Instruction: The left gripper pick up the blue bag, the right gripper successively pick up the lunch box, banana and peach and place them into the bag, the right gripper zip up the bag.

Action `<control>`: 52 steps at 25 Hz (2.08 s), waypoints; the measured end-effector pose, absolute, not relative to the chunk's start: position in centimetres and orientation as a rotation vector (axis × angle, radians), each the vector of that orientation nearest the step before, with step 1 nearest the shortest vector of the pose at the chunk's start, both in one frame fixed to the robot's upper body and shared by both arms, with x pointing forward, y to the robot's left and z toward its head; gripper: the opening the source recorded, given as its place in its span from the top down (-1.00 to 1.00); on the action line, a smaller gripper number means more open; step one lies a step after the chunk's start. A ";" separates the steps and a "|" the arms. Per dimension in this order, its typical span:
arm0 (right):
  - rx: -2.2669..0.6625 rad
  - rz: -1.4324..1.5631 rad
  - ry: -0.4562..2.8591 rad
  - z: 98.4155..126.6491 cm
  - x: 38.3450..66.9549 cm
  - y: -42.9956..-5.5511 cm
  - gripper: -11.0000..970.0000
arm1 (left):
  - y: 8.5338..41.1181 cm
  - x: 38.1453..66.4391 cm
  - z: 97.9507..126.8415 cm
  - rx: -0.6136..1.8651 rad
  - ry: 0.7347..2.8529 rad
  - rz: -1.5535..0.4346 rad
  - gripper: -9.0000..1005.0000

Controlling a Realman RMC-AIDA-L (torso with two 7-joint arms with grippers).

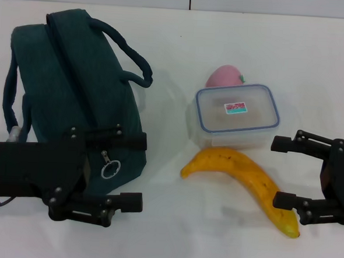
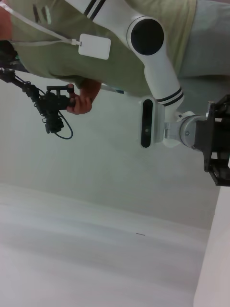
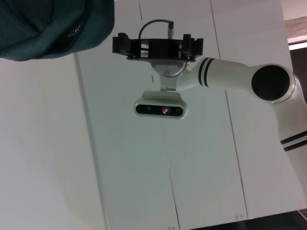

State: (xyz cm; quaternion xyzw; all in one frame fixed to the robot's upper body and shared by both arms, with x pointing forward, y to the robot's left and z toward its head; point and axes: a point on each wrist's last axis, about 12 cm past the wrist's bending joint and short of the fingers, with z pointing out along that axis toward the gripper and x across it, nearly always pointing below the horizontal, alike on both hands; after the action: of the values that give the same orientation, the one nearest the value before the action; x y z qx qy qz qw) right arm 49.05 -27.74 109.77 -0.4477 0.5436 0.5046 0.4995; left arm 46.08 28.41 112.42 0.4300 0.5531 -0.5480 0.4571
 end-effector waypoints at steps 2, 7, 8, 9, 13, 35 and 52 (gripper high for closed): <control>-1.084 1.220 1.315 109.8 49.1 -27.8 -0.83 | 28.4 46.1 112.4 1.057 1.363 -1.352 -0.77; -1.097 1.220 1.308 110.0 49.4 -27.6 -0.83 | 28.3 46.1 112.4 1.058 1.359 -1.352 -0.77; -1.098 1.221 1.309 110.0 49.5 -27.6 -0.83 | 28.3 46.1 112.4 1.058 1.359 -1.352 -0.77; -1.098 1.220 1.310 110.0 49.5 -27.6 -0.83 | 28.3 46.1 112.4 1.058 1.359 -1.351 -0.77; -1.090 1.204 1.316 110.0 49.7 -27.7 -0.83 | 28.2 46.2 112.6 1.054 1.346 -1.350 -0.77; -0.983 1.141 1.345 109.7 49.7 -28.8 -0.83 | 37.2 51.5 118.5 0.476 1.279 -1.047 -0.77; -0.959 1.125 1.351 109.7 49.9 -28.8 -0.83 | 41.7 54.8 125.0 0.228 1.940 -0.746 -0.77</control>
State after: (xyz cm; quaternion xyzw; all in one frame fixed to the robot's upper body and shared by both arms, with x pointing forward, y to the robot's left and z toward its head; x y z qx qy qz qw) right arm 49.89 -28.84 109.66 -0.4032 0.5682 0.4730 0.5393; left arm 54.77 41.68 124.99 0.0945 0.8028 -0.3087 0.5013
